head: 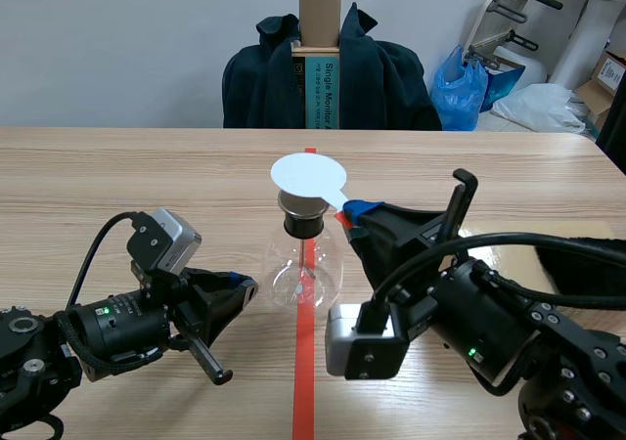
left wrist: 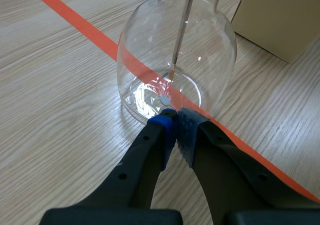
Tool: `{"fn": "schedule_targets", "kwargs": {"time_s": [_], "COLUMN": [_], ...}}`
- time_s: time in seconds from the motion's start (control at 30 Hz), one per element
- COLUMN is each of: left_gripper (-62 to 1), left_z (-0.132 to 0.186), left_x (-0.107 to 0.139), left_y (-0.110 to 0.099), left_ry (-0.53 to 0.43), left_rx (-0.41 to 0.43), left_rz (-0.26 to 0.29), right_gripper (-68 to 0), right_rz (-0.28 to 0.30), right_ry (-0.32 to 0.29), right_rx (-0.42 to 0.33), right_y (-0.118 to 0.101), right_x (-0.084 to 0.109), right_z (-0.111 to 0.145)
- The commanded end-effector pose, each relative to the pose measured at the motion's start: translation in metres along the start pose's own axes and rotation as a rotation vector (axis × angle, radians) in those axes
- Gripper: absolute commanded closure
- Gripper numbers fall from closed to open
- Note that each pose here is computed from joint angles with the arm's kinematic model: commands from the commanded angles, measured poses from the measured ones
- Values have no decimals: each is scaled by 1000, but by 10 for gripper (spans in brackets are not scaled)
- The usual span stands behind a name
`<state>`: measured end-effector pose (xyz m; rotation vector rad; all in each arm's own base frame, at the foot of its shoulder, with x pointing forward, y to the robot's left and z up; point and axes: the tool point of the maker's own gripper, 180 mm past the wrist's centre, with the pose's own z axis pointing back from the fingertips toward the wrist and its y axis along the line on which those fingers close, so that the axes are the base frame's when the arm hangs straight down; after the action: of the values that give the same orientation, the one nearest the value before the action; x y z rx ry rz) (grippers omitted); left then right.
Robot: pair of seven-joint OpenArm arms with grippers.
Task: Do the electroscope experiment.
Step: 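Move the plate toward and away from the electroscope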
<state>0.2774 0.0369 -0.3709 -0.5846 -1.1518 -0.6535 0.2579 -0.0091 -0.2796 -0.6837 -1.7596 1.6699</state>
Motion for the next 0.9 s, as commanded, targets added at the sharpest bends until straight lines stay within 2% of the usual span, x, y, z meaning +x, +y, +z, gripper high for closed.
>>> {"fn": "schedule_targets", "kwargs": {"time_s": [0.0,0.23,0.5,0.7,0.87], "left_gripper": [-31,-31,-31,-31,-31], "left_z": [-3,-3,-3,-3,-3], "left_x": [12,12,12,12,12], "left_y": [0,0,0,0,0], "left_ry": [-40,-40,-40,-40,-40], "left_rx": [1,1,1,1,1], "left_rz": [-1,-1,-1,-1,-1], "right_gripper": [-7,-7,-7,-7,-7], "right_rz": [22,20,19,19,20], "right_ry": [34,183,287,295,230], "right_rx": [-33,-34,-35,-36,-35], "right_y": [-11,-12,-12,-12,-12], "right_x": [-11,-38,-56,-58,-47], "right_z": [-2,1,5,5,2]}}
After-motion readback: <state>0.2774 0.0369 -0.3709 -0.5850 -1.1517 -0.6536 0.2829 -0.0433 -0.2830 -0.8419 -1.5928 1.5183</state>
